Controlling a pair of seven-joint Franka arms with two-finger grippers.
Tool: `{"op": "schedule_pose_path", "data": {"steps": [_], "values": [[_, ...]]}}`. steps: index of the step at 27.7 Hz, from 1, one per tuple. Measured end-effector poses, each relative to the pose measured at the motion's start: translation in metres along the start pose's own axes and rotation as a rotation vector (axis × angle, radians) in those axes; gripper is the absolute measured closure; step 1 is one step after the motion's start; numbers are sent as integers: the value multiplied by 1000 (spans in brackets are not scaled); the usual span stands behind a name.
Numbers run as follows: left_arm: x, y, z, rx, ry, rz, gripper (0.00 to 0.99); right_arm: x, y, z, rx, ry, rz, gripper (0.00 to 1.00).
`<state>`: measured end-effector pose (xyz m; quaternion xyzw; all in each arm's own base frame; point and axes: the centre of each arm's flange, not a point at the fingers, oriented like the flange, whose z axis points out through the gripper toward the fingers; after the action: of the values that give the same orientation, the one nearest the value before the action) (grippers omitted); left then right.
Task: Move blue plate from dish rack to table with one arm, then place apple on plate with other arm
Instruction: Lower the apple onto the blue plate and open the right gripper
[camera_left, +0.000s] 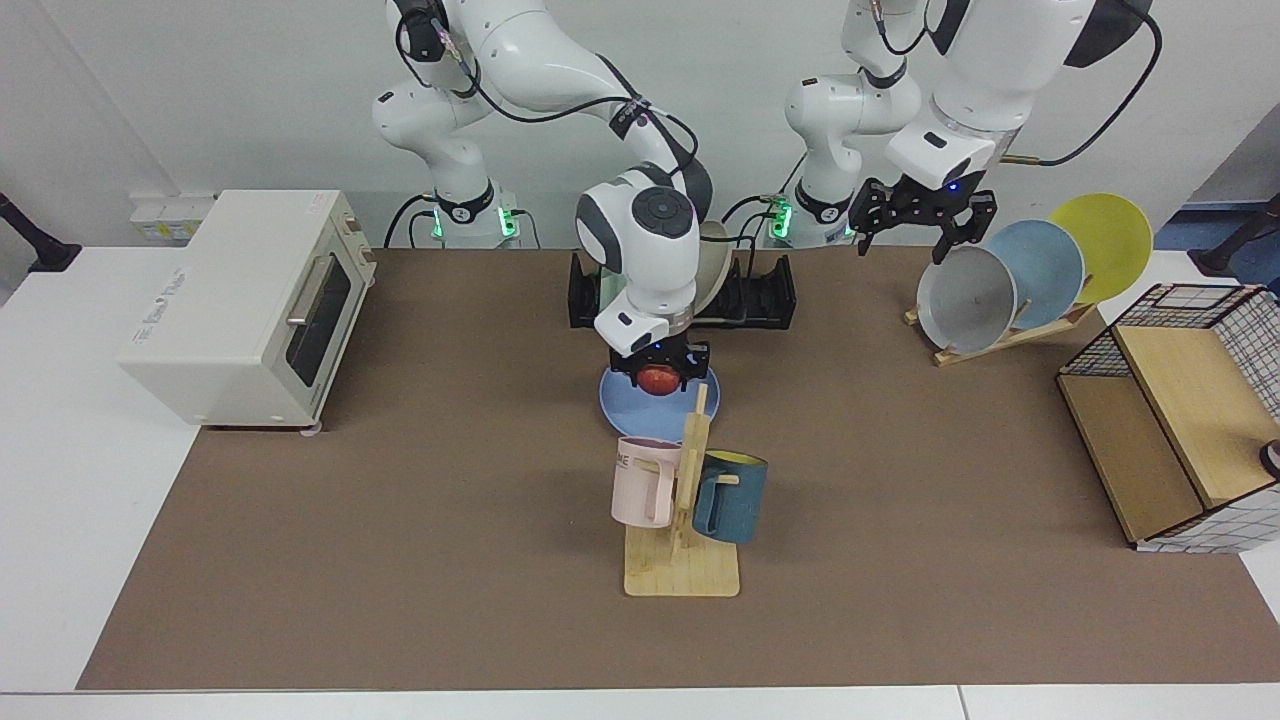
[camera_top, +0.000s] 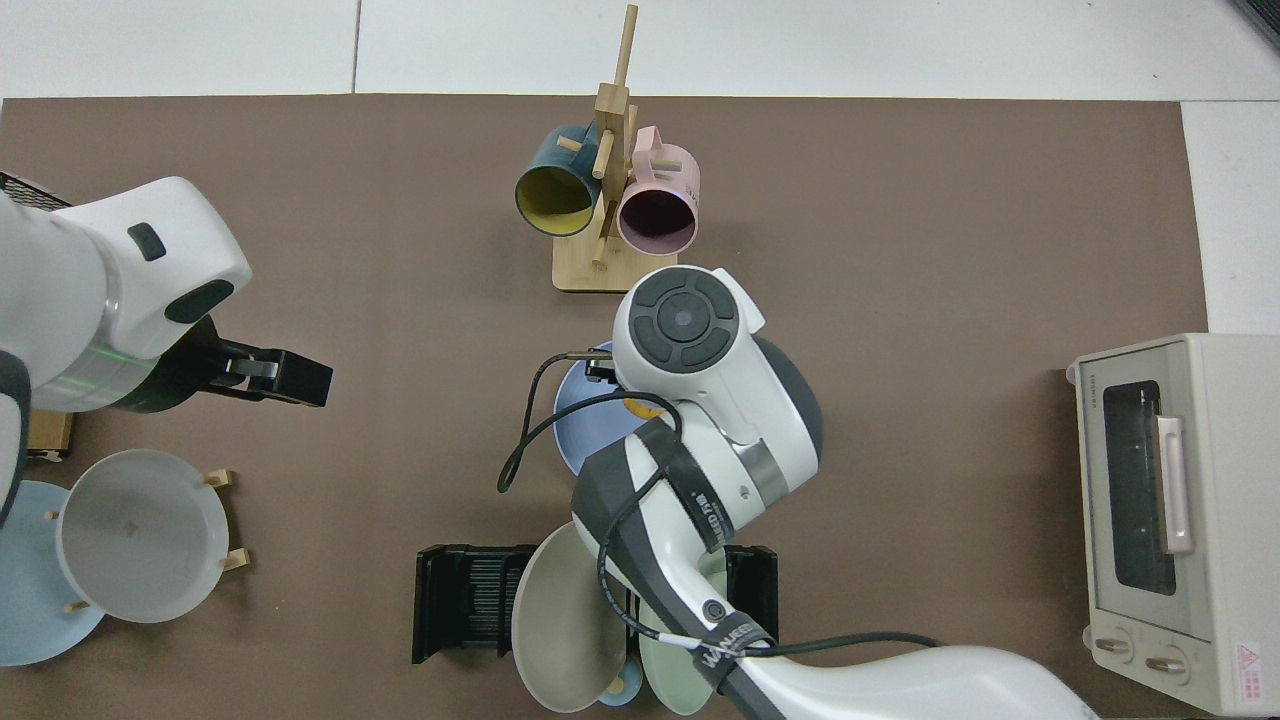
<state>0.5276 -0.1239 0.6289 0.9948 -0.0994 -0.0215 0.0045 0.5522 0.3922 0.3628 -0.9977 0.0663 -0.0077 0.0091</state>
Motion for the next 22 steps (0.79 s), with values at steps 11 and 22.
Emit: {"op": "schedule_pose_path", "data": {"steps": [11, 22], "values": [[0, 1, 0, 0, -1, 1, 0, -3, -5, 54, -35, -30, -6, 225], [0, -1, 0, 0, -1, -3, 0, 1, -2, 45, -16, -43, 22, 0]]}}
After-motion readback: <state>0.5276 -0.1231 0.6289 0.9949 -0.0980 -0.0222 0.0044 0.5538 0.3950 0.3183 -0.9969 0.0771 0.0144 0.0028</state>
